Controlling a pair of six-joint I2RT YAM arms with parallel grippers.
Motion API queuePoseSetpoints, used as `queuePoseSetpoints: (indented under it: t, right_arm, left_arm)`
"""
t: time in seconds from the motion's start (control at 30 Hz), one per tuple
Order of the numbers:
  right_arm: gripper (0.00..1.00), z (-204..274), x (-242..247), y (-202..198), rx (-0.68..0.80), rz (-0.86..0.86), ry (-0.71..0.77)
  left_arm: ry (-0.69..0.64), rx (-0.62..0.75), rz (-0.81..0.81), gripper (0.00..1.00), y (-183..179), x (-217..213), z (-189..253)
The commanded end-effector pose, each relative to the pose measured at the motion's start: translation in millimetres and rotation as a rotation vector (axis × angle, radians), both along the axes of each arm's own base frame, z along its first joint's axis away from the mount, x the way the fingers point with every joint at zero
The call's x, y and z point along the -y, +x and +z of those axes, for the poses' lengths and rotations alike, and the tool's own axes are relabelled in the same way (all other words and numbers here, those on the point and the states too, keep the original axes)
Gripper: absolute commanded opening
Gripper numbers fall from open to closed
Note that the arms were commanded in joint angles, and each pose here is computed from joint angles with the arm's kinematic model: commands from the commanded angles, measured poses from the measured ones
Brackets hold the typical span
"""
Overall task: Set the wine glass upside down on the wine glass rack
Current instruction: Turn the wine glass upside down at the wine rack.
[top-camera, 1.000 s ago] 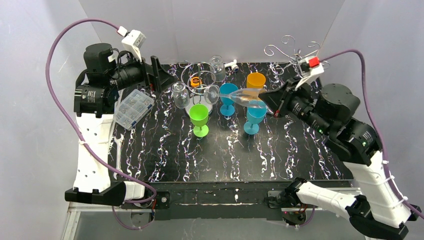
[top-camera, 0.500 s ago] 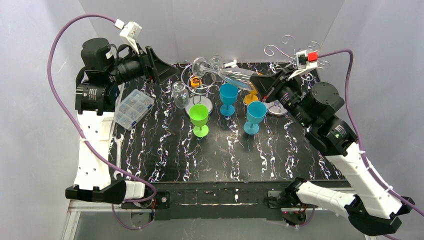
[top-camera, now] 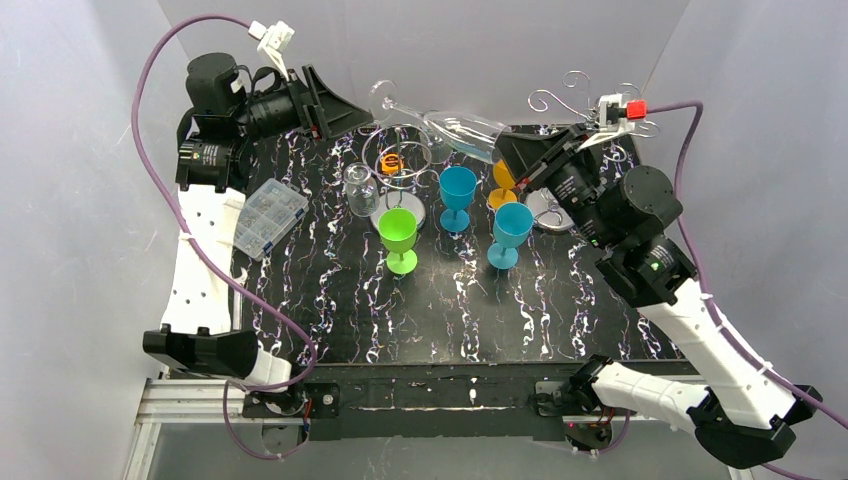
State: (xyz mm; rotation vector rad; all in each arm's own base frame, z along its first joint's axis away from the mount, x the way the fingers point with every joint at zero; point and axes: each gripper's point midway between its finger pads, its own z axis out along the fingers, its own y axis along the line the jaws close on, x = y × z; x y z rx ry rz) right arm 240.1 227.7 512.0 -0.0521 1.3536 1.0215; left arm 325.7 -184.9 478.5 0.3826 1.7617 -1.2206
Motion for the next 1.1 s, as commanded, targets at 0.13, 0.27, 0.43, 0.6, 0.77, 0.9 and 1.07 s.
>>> queuePoseSetpoints:
  t: [0.13,0.27,0.43,0.6,0.77,0.9,1.07]
  right_arm:
    - [0.01,23,-4,-1,0.067,0.026,0.147]
    - [0.01,22,-7,1,0.065,0.035,0.157]
    - [0.01,14,-14,2,0.050,0.057,0.167]
    - [0.01,6,-21,3,0.030,0.085,0.152]
    - [0.11,-19,-27,8,-0.054,0.086,0.077]
    - [0.56,-45,-25,3,-0.111,0.089,-0.014]
    - [0.84,-95,-12,-13,-0.199,0.095,-0.156]
  left_arm:
    - [-0.054,0.061,-0.113,0.53,-15,15,30]
    - [-0.041,0.084,-0.129,0.31,-14,18,29]
    - [-0.019,0.120,-0.132,0.22,-9,22,29]
    - [0.049,0.210,-0.077,0.02,-1,22,31]
    - [0.147,0.397,-0.021,0.00,5,19,41]
    - [0.247,0.585,0.047,0.00,12,10,56]
    - [0.319,0.880,0.086,0.00,10,6,85]
